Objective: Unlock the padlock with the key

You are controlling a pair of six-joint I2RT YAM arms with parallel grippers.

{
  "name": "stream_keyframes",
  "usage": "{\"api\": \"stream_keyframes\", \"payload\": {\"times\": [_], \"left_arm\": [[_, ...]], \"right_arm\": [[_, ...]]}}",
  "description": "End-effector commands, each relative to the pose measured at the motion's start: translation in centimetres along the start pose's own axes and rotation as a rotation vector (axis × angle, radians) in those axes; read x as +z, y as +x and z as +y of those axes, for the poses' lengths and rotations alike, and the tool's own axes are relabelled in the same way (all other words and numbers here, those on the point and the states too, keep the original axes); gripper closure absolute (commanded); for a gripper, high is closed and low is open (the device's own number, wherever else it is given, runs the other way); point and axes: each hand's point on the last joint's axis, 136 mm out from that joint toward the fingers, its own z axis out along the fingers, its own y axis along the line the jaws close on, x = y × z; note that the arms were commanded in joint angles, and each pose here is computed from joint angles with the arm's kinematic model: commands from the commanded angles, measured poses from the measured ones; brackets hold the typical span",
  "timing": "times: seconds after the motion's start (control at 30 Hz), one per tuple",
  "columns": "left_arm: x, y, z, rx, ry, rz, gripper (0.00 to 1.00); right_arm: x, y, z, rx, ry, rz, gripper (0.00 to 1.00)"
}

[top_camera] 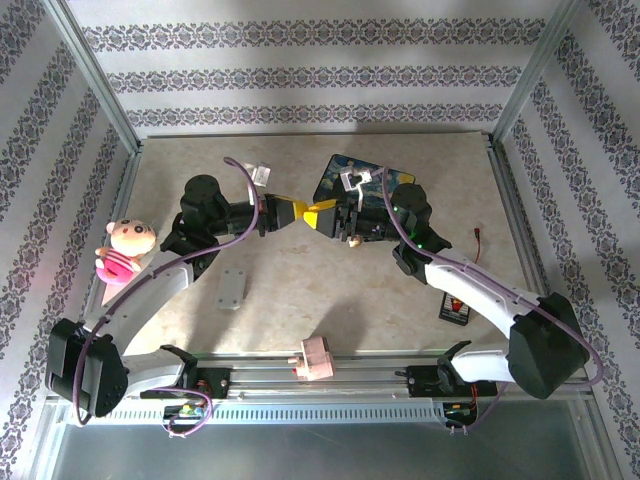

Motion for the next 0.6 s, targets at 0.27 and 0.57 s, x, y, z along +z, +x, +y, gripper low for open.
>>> {"api": "stream_keyframes", "payload": {"times": [0.27,0.57], "left_arm": [[-0.68,-1.17,-0.51,0.023,0.029,-0.061,1.0],[-0.75,-1.44,-0.29,0.018,0.03,-0.075,1.0]], "right_arm": [[-0.05,0.12,0.53,-0.014,-0.047,-0.001,0.73],[-0.37,0.15,0.82,-0.018,-0.05,-0.004,0.77]]}}
